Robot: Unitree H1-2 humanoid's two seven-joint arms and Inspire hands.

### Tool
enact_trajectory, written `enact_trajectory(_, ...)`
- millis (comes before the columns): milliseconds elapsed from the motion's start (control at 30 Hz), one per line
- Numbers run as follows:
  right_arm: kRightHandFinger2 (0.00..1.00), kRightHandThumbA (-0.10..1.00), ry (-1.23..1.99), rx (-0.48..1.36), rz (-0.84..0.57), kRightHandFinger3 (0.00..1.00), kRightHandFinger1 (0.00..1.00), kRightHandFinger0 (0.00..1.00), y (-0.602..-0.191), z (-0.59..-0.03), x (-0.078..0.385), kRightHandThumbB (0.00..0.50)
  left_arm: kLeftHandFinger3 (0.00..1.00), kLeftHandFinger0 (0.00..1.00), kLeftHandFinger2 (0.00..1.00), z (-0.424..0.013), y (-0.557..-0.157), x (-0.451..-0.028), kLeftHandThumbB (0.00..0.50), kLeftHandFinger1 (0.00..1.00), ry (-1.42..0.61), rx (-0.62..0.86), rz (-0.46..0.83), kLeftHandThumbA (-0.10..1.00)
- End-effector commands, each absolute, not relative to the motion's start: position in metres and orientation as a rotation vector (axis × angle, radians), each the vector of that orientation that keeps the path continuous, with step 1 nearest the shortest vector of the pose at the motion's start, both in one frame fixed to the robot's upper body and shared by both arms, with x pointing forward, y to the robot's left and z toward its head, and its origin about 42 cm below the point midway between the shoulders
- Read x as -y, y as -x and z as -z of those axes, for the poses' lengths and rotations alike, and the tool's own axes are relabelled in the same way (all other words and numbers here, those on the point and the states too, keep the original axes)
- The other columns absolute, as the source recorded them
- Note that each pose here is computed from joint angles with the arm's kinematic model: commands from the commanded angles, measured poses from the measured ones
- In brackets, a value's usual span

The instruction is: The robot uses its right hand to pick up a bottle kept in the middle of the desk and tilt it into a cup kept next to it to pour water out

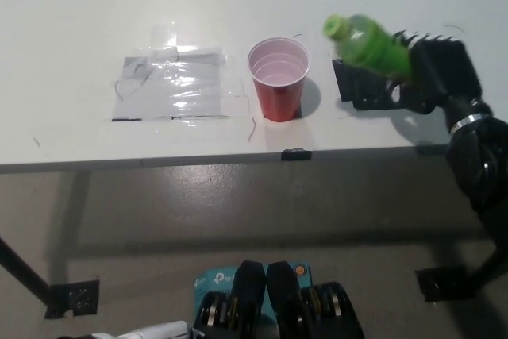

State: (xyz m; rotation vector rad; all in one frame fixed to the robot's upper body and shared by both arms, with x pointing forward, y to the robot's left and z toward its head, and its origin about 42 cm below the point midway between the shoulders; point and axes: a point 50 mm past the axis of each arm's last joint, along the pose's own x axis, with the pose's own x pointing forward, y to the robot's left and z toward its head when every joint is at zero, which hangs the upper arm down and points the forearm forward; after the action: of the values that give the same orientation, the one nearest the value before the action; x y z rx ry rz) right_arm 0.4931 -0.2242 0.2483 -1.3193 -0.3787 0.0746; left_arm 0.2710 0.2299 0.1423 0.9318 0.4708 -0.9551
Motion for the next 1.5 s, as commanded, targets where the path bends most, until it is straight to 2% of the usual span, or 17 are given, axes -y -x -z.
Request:
enact_trajectory(0,0.05,-0.05,1.401,0.491,-0.07,0.5,0.01,0.0,-0.495,-0.279,0.215,0.1,1.0,1.0,1.0,-0.151,-0.273,-0.24,0.405,1.0,-0.947,-0.473,0.942,1.0)
enact_trajectory(133,0.05,-0.09,1.389,0.478,-0.084,0.45,0.0,0.0,-0.496,-0.28,0.203,0.066,1.0,1.0,1.0,-0.151,-0.273,-0.241,0.401,1.0,-0.942,-0.475,0.944,1.0)
enact_trajectory(267,0.04,-0.1,1.415,0.469,-0.09,0.45,0.0,0.0,-0.498,-0.281,0.197,0.041,1.0,1.0,1.0,-0.152,-0.274,-0.241,0.382,1.0,-0.936,-0.476,0.944,1.0)
enact_trajectory(400,0.07,-0.1,1.441,0.434,-0.099,0.47,0.01,0.0,-0.502,-0.281,0.201,0.03,1.0,1.0,1.0,-0.152,-0.273,-0.242,0.402,1.0,-0.941,-0.473,0.945,1.0)
enact_trajectory(533,0.08,-0.1,1.496,0.418,-0.077,0.42,0.01,0.0,-0.51,-0.285,0.215,0.09,1.0,1.0,1.0,-0.153,-0.273,-0.242,0.405,1.0,-0.953,-0.476,0.936,1.0)
enact_trajectory(633,0.09,-0.1,1.519,0.406,-0.068,0.41,0.01,0.0,-0.512,-0.288,0.219,0.08,1.0,1.0,1.0,-0.154,-0.273,-0.244,0.392,1.0,-0.955,-0.479,0.937,1.0)
enact_trajectory(700,0.1,-0.08,1.563,0.391,-0.056,0.45,0.0,0.0,-0.515,-0.296,0.221,0.163,1.0,1.0,1.0,-0.153,-0.273,-0.243,0.408,1.0,-0.949,-0.475,0.939,1.0)
enact_trajectory(767,0.1,-0.06,1.602,0.403,-0.044,0.46,0.0,0.0,-0.517,-0.301,0.223,0.191,1.0,1.0,1.0,-0.154,-0.273,-0.243,0.408,1.0,-0.952,-0.476,0.939,1.0)
enact_trajectory(867,0.12,0.01,1.673,0.39,-0.033,0.44,0.0,0.0,-0.521,-0.31,0.222,0.14,1.0,1.0,1.0,-0.154,-0.274,-0.243,0.403,1.0,-0.946,-0.476,0.941,1.0)
enact_trajectory(1033,0.11,0.03,1.699,0.416,-0.047,0.5,0.0,0.0,-0.523,-0.329,0.209,0.162,1.0,1.0,1.0,-0.155,-0.276,-0.243,0.414,1.0,-0.946,-0.473,0.946,1.0)
enact_trajectory(1067,0.1,0.04,1.712,0.427,-0.048,0.45,0.0,0.0,-0.523,-0.329,0.207,0.154,1.0,1.0,1.0,-0.155,-0.276,-0.243,0.407,1.0,-0.949,-0.469,0.947,1.0)
enact_trajectory(1200,0.12,0.03,1.734,0.481,-0.058,0.47,0.01,0.0,-0.523,-0.336,0.194,0.186,1.0,1.0,1.0,-0.156,-0.275,-0.241,0.407,1.0,-0.956,-0.463,0.958,1.0)
enact_trajectory(1300,0.14,-0.02,1.779,0.53,-0.048,0.42,0.02,0.0,-0.522,-0.341,0.189,0.206,1.0,1.0,1.0,-0.157,-0.277,-0.242,0.404,1.0,-0.959,-0.461,0.953,1.0)
enact_trajectory(1367,0.21,-0.08,1.828,0.551,-0.033,0.25,0.06,0.0,-0.523,-0.342,0.189,0.18,1.0,1.0,1.0,-0.157,-0.277,-0.242,0.416,1.0,-0.962,-0.467,0.954,1.0)
enact_trajectory(1400,0.27,-0.09,1.836,0.555,-0.029,0.2,0.09,0.0,-0.523,-0.343,0.191,0.177,1.0,1.0,1.0,-0.157,-0.277,-0.242,0.415,1.0,-0.963,-0.469,0.953,1.0)
enact_trajectory(1433,0.36,-0.1,1.855,0.54,-0.028,0.04,0.16,0.0,-0.524,-0.344,0.193,0.117,1.0,1.0,1.0,-0.157,-0.277,-0.242,0.439,1.0,-0.959,-0.467,0.951,1.0)
enact_trajectory(1467,0.47,-0.1,1.9,0.514,-0.025,0.02,0.23,0.0,-0.526,-0.347,0.196,0.098,1.0,1.0,1.0,-0.157,-0.277,-0.242,0.439,1.0,-0.951,-0.467,0.947,1.0)
